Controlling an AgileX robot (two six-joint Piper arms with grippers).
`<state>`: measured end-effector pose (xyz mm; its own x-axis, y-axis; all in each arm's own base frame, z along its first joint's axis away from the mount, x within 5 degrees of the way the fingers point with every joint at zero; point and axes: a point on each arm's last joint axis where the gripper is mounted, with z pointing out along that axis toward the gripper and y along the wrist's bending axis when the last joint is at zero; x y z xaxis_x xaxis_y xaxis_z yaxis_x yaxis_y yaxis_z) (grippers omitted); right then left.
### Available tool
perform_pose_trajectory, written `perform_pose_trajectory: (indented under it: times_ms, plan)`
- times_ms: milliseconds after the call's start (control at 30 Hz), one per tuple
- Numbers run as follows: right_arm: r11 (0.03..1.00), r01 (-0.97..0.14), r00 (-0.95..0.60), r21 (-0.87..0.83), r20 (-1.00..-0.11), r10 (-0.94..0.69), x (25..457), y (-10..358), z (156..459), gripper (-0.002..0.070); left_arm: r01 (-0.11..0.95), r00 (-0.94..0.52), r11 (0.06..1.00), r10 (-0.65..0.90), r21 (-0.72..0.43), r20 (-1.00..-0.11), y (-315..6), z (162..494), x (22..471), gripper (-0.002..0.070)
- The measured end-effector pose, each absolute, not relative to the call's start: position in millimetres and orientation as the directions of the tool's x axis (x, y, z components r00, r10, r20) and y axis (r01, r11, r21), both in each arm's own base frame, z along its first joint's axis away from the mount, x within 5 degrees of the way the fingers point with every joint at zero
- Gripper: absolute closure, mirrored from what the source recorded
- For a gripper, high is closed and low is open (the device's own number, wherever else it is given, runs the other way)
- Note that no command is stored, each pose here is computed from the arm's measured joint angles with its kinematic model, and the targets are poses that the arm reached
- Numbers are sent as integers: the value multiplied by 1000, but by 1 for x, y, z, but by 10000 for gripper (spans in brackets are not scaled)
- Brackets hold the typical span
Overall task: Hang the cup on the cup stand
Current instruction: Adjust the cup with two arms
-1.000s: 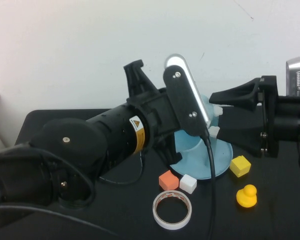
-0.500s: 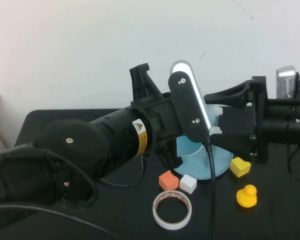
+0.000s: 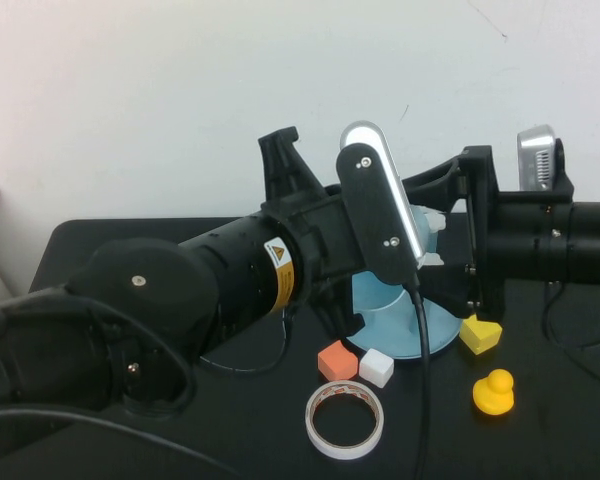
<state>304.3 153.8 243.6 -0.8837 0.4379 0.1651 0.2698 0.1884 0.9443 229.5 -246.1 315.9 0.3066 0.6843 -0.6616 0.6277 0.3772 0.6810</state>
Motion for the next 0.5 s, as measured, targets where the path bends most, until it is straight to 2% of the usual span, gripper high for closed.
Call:
perform_pose_trajectory:
  times_ms: [500]
  plan:
    - [205, 256, -882, 945, 141, 449, 305, 156, 243, -17, 631, 312, 370, 683, 681, -660, -247, 316, 229, 670]
